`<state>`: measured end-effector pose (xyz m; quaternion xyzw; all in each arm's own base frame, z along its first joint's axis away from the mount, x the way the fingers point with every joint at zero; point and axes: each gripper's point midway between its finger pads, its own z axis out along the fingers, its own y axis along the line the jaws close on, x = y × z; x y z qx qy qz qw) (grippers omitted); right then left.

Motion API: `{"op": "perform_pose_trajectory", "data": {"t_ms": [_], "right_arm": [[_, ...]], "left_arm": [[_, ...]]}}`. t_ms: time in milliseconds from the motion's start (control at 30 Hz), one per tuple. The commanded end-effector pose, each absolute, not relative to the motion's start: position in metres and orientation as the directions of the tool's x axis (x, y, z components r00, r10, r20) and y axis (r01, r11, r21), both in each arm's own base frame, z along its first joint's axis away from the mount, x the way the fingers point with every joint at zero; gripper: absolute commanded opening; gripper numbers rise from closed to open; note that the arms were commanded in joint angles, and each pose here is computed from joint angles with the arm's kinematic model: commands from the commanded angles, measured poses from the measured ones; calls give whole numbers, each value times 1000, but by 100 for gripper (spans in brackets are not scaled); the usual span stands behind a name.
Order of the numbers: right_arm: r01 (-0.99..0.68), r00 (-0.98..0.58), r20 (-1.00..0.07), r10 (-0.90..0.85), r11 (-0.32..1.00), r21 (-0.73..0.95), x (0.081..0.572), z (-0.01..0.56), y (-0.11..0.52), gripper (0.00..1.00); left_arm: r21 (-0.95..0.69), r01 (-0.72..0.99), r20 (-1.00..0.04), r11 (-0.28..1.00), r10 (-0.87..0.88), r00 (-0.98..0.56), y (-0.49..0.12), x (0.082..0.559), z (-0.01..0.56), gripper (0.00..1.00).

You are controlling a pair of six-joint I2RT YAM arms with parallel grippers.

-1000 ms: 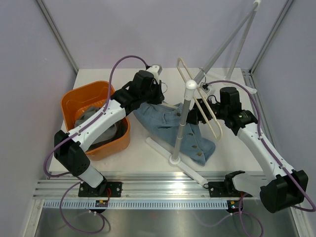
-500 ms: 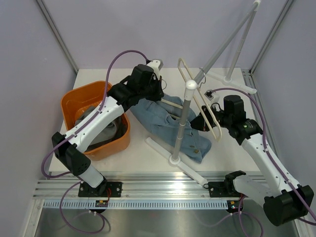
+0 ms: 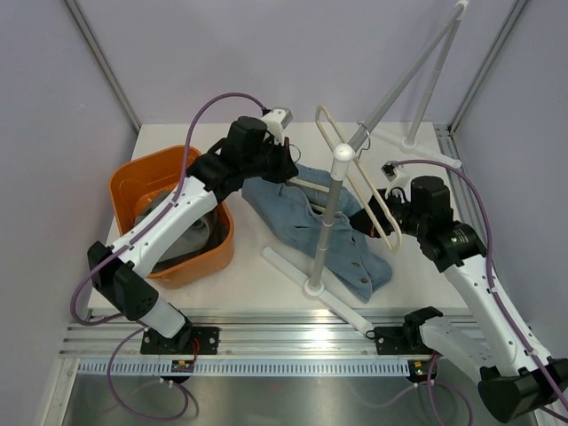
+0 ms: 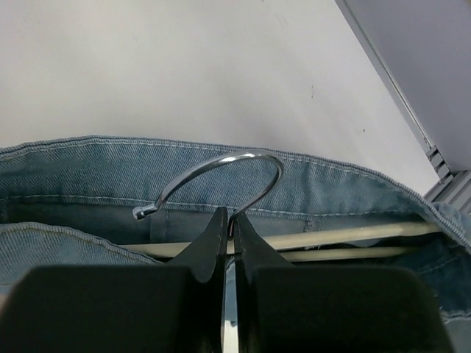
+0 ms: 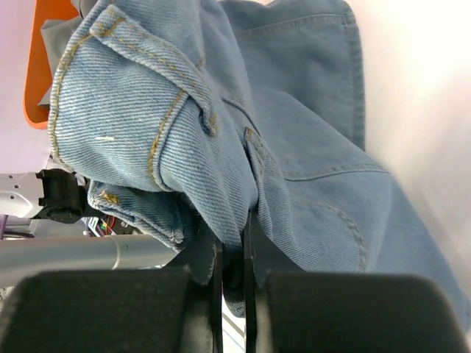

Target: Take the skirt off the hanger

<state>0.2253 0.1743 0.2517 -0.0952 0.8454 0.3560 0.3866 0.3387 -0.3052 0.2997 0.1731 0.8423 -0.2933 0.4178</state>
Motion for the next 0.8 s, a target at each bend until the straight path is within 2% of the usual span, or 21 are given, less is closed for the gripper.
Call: {"op": "perform_pose_trajectory", "data": {"t_ms": [0, 67, 100, 133, 200, 333, 400, 433, 467, 500, 633, 667, 700, 733, 767], "right_arm": [[-235, -727, -661, 184, 838, 492, 230, 231, 144, 7], [-267, -731, -661, 167, 822, 504, 228, 232, 149, 13], [-282, -734, -660, 161, 812, 511, 226, 231, 151, 20], [-294, -735, -660, 154, 805, 515, 224, 230, 153, 41], [-330, -738, -663, 127, 788, 519, 220, 230, 157, 45], [-338, -747, -656, 107, 788, 514, 219, 226, 157, 45], [-341, -754, -648, 104, 781, 523, 218, 224, 159, 37], [-342, -752, -650, 106, 780, 523, 218, 224, 159, 24], [-345, -750, -652, 112, 775, 530, 219, 225, 161, 7], [-341, -749, -652, 118, 775, 532, 219, 224, 161, 0], [-353, -727, -673, 136, 767, 536, 223, 229, 163, 0], [-372, -722, -681, 122, 761, 531, 222, 231, 164, 7], [-378, -714, -690, 120, 762, 525, 222, 236, 163, 28], [-383, -707, -698, 114, 768, 514, 222, 238, 161, 62], [-392, -699, -709, 94, 778, 491, 222, 238, 159, 74]], "left_arm": [[-308, 456, -889, 835, -82, -450, -251, 365, 345, 0], [-314, 449, -882, 836, -82, -464, -247, 365, 340, 0], [-321, 448, -880, 835, -87, -468, -245, 367, 340, 0], [-332, 450, -874, 829, -90, -477, -246, 366, 340, 0], [-354, 482, -873, 802, -99, -477, -252, 361, 351, 0], [-402, 504, -869, 764, -145, -473, -258, 354, 367, 0], [-404, 514, -872, 757, -150, -465, -258, 353, 375, 0], [-405, 513, -872, 756, -152, -465, -258, 352, 377, 0], [-406, 521, -874, 751, -153, -462, -259, 351, 379, 0], [-409, 523, -875, 748, -158, -458, -259, 350, 383, 0], [-403, 529, -878, 747, -153, -454, -257, 347, 386, 0], [-404, 532, -877, 744, -150, -456, -258, 345, 386, 0], [-402, 533, -878, 745, -148, -456, -257, 345, 386, 0], [-399, 532, -876, 747, -139, -462, -257, 344, 383, 0], [-396, 532, -877, 748, -137, -461, -256, 343, 383, 0]]}}
